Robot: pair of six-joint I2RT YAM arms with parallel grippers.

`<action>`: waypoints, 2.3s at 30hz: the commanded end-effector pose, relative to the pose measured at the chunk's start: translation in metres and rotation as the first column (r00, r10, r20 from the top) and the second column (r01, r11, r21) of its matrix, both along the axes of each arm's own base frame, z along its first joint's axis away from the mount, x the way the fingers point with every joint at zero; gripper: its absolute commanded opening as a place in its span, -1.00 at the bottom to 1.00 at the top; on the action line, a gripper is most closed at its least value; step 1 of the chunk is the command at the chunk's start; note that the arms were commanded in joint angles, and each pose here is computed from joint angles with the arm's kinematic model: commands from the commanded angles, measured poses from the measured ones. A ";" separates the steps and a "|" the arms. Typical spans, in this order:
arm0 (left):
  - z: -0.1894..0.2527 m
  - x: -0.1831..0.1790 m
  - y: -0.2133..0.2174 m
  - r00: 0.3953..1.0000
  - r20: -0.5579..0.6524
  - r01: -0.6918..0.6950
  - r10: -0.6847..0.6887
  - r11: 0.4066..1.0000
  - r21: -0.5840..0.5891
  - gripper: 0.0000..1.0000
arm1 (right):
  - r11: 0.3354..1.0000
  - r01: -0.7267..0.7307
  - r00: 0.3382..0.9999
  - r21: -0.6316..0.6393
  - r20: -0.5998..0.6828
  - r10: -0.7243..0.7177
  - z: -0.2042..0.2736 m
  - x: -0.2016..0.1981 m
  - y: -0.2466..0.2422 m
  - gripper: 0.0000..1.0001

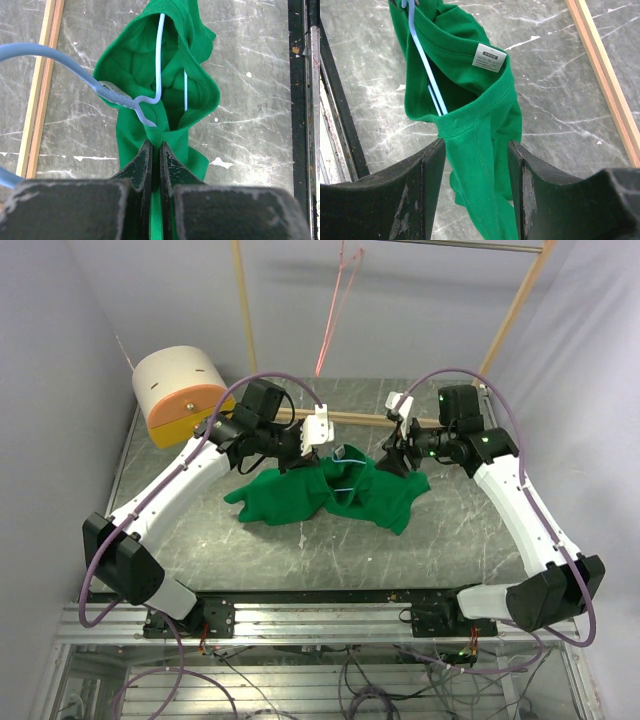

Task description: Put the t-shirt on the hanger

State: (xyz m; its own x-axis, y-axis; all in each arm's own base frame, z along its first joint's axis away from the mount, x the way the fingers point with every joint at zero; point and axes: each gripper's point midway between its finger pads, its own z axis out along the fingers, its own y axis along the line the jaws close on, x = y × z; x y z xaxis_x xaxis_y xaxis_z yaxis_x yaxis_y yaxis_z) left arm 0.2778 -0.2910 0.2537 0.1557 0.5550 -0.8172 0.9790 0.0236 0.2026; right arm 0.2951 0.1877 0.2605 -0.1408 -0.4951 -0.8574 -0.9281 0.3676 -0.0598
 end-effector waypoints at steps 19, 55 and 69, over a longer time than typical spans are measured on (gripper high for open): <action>0.024 -0.005 -0.012 0.998 0.022 0.058 -0.057 0.996 -0.070 -0.86 | 0.998 -0.061 0.998 -0.027 -0.027 0.060 -0.033 -0.005 0.007 -1.00; 0.018 0.015 0.019 0.994 -0.037 -0.102 0.101 0.994 -0.027 -0.65 | 0.998 0.038 0.986 0.040 0.158 -0.044 0.027 -0.005 -0.009 -1.00; 0.090 0.038 0.009 0.985 0.135 -0.089 0.108 0.987 -0.134 -0.86 | 0.998 0.066 0.992 0.010 0.106 -0.067 0.033 -0.005 -0.018 -0.52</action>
State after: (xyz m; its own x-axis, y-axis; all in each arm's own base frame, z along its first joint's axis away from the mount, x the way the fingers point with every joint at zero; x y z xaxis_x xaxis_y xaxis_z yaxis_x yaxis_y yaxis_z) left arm 0.3177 -0.2762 0.3182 0.1462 0.5129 -0.8459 0.9438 0.1838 0.2746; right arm 0.2923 0.1744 0.2946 -0.0475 -0.4774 -0.8774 -0.8889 0.4210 -0.1809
